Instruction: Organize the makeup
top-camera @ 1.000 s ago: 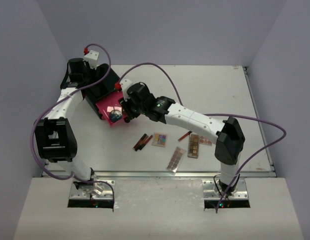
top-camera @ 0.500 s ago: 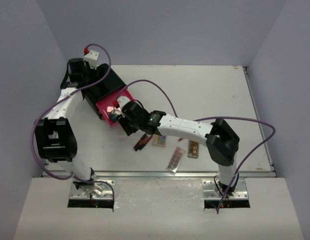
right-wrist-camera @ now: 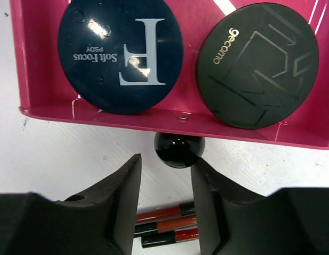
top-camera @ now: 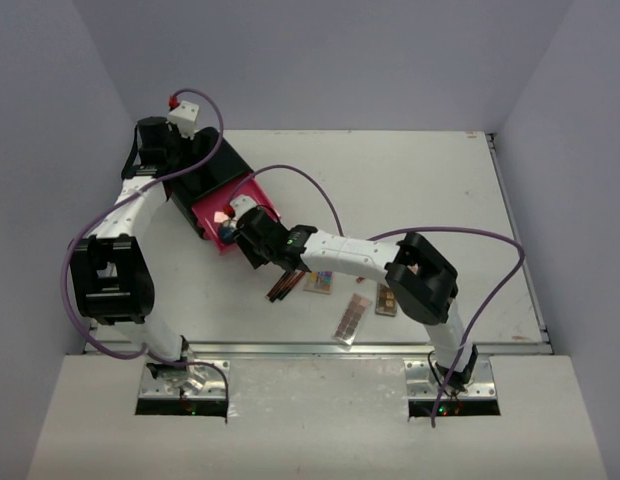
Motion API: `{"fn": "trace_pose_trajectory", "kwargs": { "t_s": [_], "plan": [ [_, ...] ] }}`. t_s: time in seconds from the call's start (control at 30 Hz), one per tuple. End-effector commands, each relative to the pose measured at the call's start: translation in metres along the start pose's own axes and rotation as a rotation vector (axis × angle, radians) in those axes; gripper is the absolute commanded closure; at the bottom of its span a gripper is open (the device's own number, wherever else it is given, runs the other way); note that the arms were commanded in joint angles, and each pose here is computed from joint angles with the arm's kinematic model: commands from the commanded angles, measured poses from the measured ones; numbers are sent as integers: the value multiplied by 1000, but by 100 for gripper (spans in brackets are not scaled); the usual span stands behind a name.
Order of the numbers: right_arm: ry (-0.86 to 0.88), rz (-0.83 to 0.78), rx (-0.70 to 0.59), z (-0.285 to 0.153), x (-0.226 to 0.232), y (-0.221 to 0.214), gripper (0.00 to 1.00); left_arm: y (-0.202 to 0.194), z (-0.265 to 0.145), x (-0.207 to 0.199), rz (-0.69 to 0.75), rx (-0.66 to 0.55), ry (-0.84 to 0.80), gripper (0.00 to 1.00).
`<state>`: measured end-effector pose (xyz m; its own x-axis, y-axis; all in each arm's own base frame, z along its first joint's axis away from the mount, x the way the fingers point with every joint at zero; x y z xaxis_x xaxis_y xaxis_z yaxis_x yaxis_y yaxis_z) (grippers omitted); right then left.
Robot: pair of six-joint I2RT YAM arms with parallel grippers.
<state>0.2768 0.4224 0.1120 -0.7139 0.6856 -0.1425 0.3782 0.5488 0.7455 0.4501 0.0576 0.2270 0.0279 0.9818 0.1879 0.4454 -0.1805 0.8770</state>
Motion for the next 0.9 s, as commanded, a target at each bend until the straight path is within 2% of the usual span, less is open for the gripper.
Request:
{"fn": "trace_pose_trajectory", "kwargs": {
  "t_s": [0.0, 0.13, 0.3, 0.57, 0.87],
  "plan": [
    [-11, 21, -171, 8, 2, 41, 63, -48, 3, -6, 19, 166, -39, 8],
    [-38, 27, -208, 11, -1, 56, 72, -47, 2, -8, 27, 162, -50, 8],
    [-68, 57, -322, -5, -9, 78, 80, -51, 0, -8, 39, 164, -55, 8],
    [-72, 109, -406, -12, -13, 98, 79, -60, 3, -9, 40, 186, -50, 8],
    [-75, 130, -463, -8, -16, 116, 72, -57, 6, -9, 40, 183, -51, 8]
  ]
}}
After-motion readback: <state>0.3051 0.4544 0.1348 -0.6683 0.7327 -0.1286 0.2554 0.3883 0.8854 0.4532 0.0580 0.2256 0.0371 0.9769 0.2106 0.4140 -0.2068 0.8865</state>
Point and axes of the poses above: each gripper's point midway between its finger pads, its own z axis out along the fingers, its own x axis along the line the jaws close on, y = z × x, the point moved 5 cm from there along -z, back along the fingers, and after that the axes turned 7 degrees about -z, right-handed, at the moved point
